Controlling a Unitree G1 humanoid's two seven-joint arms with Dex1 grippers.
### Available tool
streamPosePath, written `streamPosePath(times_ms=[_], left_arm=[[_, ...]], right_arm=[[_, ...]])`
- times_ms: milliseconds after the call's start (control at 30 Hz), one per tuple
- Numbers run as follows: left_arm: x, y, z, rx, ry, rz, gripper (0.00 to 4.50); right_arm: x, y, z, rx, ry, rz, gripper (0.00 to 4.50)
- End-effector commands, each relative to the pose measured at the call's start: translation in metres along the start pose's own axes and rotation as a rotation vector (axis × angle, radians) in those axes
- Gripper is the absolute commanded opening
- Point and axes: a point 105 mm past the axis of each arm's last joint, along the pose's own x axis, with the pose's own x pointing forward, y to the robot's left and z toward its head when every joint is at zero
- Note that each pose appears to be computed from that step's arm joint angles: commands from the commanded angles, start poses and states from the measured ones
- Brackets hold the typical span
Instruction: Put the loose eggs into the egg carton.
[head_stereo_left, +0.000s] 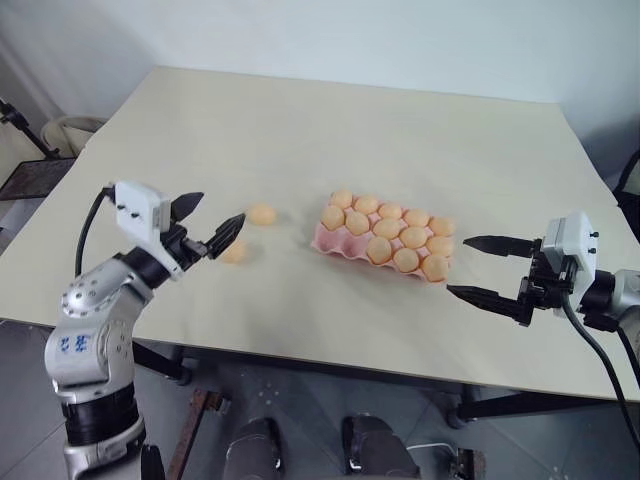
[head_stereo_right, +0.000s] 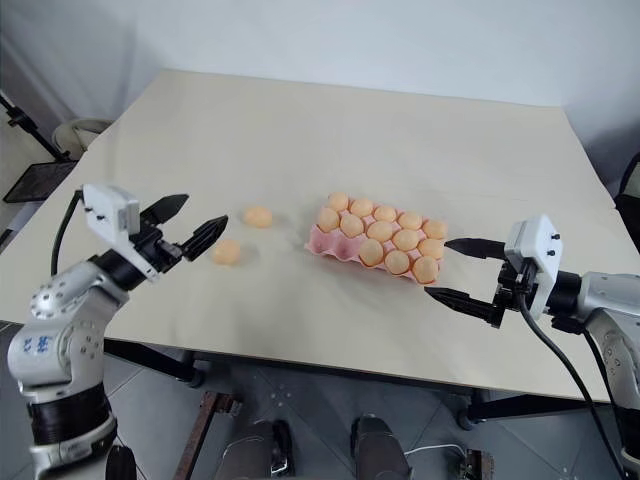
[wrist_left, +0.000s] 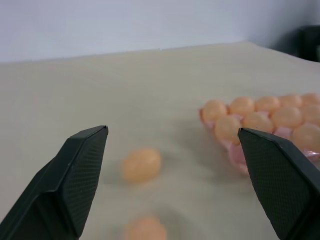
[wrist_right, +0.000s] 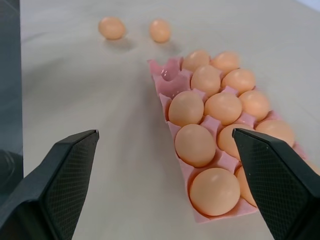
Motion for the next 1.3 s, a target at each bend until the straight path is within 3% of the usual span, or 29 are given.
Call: streamPosePath(times_ms=[33,400,933,1167,1300], left_arm=[[-0.030,0.004,-0.004,-0.034,0.031,0.113,4.43],[-0.075,0.006,-0.015,-0.098,0.095,0.277,4.43],[-0.020,0.093,-0.033,-0.122,0.127,0.415,4.43],[0.003,0.119,-0.049,-0.119,0.118,0.415,4.43],[0.019,0.120,-0.061,-0.120,0.130,0.370,4.43]], right_arm=[[-0.002,-0.006,0.008,-0.046,0.007,0.021,4.50],[0.008,-0.014,0.009,-0.053,0.009,0.078,4.50],[0.012,-0.011,0.010,-0.055,0.008,0.098,4.50],[0.007,-0.010,0.011,-0.057,0.018,0.076,4.50],[0.006,-0.010,0.012,-0.057,0.023,0.069,4.50]])
